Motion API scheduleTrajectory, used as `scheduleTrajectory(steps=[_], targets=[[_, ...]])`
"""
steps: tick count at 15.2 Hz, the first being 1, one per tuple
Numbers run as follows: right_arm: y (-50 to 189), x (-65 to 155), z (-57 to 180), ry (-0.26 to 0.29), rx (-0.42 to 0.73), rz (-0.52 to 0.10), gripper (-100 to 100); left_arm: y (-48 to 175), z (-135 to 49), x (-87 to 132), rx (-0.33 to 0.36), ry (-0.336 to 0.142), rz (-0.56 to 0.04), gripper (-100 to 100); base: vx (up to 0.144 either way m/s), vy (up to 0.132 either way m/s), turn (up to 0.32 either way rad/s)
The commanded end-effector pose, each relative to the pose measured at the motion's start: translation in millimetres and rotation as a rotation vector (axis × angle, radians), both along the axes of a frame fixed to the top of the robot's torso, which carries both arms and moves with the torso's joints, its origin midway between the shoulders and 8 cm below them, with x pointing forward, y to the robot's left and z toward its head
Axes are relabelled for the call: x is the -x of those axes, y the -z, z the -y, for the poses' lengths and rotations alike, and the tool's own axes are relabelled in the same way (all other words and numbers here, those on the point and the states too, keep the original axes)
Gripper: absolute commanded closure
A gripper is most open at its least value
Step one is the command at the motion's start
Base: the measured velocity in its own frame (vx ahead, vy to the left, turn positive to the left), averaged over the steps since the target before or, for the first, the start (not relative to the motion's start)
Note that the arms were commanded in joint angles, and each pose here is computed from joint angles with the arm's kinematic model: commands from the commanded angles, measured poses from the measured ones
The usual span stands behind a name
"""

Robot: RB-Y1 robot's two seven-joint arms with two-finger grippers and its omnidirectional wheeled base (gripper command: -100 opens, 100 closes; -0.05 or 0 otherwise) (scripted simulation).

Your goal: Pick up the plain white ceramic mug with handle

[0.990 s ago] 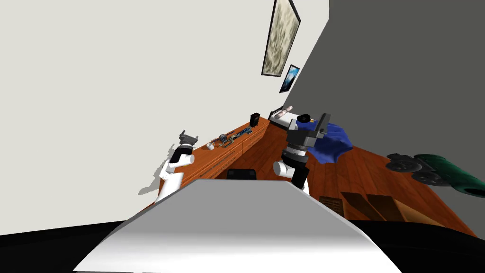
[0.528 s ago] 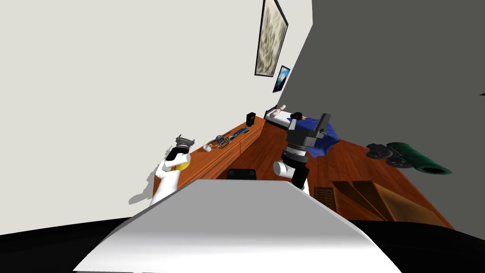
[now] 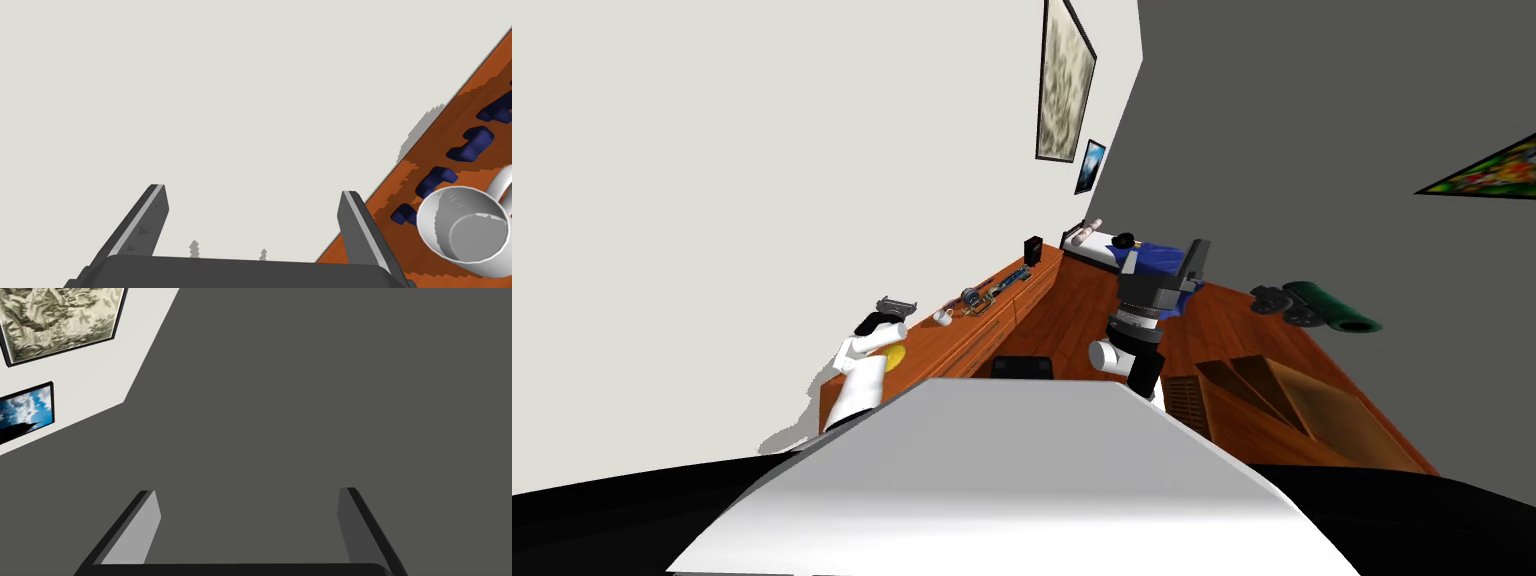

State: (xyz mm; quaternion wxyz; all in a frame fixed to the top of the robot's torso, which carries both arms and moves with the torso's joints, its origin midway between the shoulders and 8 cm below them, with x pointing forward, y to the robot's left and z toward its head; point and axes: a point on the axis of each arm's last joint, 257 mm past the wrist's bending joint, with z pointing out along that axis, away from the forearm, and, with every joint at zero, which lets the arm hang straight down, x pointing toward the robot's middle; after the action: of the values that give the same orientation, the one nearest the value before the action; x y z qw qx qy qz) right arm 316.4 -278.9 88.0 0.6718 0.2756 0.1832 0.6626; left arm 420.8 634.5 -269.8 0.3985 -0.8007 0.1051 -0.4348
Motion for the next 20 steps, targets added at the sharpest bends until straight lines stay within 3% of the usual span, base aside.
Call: scheduleTrajectory(steps=[1,3,4,6,7,10,11,13,14,16,17,19,20], targets=[[0,0,0,0.0,0.0,0.0,0,14,-19.1,12,0.079,-0.068,-0.015,-100,-0.001,0.026,-0.194],[0,0,0,0.0,0.0,0.0,0,30,-21.5,20,0.099,-0.083,-0.046,-100,-0.002,0.034,-0.126],[0,0,0,0.0,0.0,0.0,0,32,-35.6,25,0.155,-0.135,-0.038,-100,-0.007,0.028,-0.198],[0,0,0,0.0,0.0,0.0,0,50,-37.0,35,0.18,-0.152,-0.075,-100,-0.005,0.032,-0.14],[0,0,0,0.0,0.0,0.0,0,54,-49.6,41,0.237,-0.206,-0.068,-100,0.003,0.035,-0.15],[0,0,0,0.0,0.0,0.0,0,70,-49.5,50,0.26,-0.222,-0.102,-100,0.001,0.032,-0.084],[0,0,0,0.0,0.0,0.0,0,76,-58.7,59,0.326,-0.278,-0.105,-100,-0.003,0.024,-0.148],[0,0,0,0.0,0.0,0.0,0,88,-58.8,67,0.341,-0.291,-0.126,-100,-0.002,0.036,-0.131],[0,0,0,0.0,0.0,0.0,0,94,-66.5,74,0.402,-0.345,-0.121,-100,-0.005,0.042,-0.178],[0,0,0,0.0,0.0,0.0,0,107,-64.7,83,0.422,-0.359,-0.148,-100,-0.005,0.043,-0.138],[0,0,0,0.0,0.0,0.0,0,110,-70.5,89,0.479,-0.409,-0.138,-100,0.005,0.046,-0.134],[0,0,0,0.0,0.0,0.0,0,124,-67.5,98,0.501,-0.425,-0.168,-100,0.005,0.048,-0.117],[0,0,0,0.0,0.0,0.0,0,126,-70.9,103,0.559,-0.472,-0.159,-100,0.002,0.045,-0.148]])
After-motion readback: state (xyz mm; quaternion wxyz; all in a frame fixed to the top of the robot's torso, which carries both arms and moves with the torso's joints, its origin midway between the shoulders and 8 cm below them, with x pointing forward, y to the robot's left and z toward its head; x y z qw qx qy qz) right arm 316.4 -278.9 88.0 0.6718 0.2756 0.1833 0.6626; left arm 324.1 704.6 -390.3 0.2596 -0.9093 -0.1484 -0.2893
